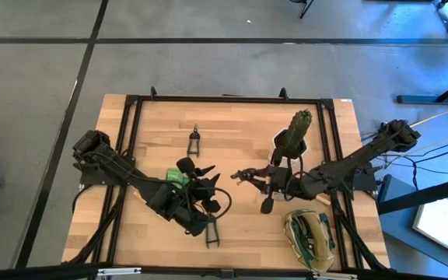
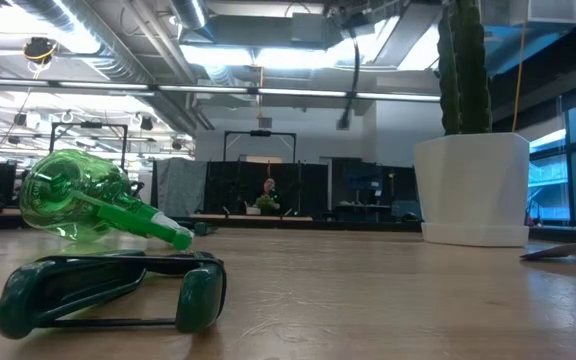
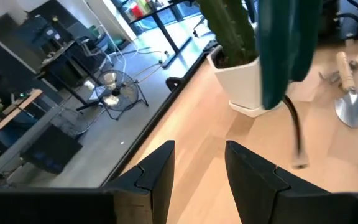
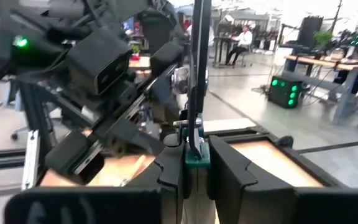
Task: Pick & Place Garden tools in Gardening bag
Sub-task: Put the hand pruner into the white bag
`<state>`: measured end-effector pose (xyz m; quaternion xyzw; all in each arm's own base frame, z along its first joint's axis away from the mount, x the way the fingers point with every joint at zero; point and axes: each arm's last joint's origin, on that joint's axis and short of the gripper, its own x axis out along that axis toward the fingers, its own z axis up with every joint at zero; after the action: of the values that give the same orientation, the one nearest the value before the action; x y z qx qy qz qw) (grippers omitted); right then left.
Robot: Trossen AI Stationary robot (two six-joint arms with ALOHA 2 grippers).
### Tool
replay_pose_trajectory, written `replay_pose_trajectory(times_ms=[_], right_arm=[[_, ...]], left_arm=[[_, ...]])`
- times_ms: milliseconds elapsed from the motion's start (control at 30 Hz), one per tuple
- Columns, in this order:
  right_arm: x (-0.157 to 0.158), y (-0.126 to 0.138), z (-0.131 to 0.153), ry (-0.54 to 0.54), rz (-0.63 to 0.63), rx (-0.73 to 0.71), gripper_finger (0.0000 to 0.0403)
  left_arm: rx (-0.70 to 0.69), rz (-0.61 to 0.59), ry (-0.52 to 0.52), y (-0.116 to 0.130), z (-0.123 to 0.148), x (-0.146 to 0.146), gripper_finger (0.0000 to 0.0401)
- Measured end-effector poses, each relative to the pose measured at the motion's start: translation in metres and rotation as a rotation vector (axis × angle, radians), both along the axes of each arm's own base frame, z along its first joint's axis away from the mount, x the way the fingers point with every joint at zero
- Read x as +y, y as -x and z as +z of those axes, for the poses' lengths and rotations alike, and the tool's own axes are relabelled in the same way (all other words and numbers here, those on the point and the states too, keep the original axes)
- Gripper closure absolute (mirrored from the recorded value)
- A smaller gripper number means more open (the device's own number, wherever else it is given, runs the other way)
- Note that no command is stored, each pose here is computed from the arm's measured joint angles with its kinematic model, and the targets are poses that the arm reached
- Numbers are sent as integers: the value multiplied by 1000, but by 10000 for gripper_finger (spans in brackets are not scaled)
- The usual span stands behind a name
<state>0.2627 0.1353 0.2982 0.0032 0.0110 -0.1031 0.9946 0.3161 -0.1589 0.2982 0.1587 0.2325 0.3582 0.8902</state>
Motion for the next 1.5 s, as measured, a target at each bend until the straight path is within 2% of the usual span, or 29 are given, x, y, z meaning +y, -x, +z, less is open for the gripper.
replay_pose_trajectory(times_ms=[200, 467, 633, 867, 1033, 1267, 1500], right_arm=[[11, 11, 0, -14, 49, 31, 350], [26, 31, 4, -1, 132, 57, 350], [33, 50, 10, -55, 192, 76, 350], [47, 74, 16, -105, 290, 78, 350], [59, 89, 17, -109, 323, 71, 350], [74, 115, 20, -111, 318, 48, 350], [87, 143, 23, -144, 285, 11, 350]], left_arm=[[16, -79, 57, -6, 2, -5, 265], [3, -288, 140, -20, 12, -17, 275], [-3, -404, 183, -24, 13, -22, 280], [-56, -663, 229, -35, 13, -26, 280], [-79, -799, 251, -39, 18, -27, 280], [-106, -905, 265, -44, 23, -23, 280], [-105, -917, 260, -49, 23, -14, 280]])
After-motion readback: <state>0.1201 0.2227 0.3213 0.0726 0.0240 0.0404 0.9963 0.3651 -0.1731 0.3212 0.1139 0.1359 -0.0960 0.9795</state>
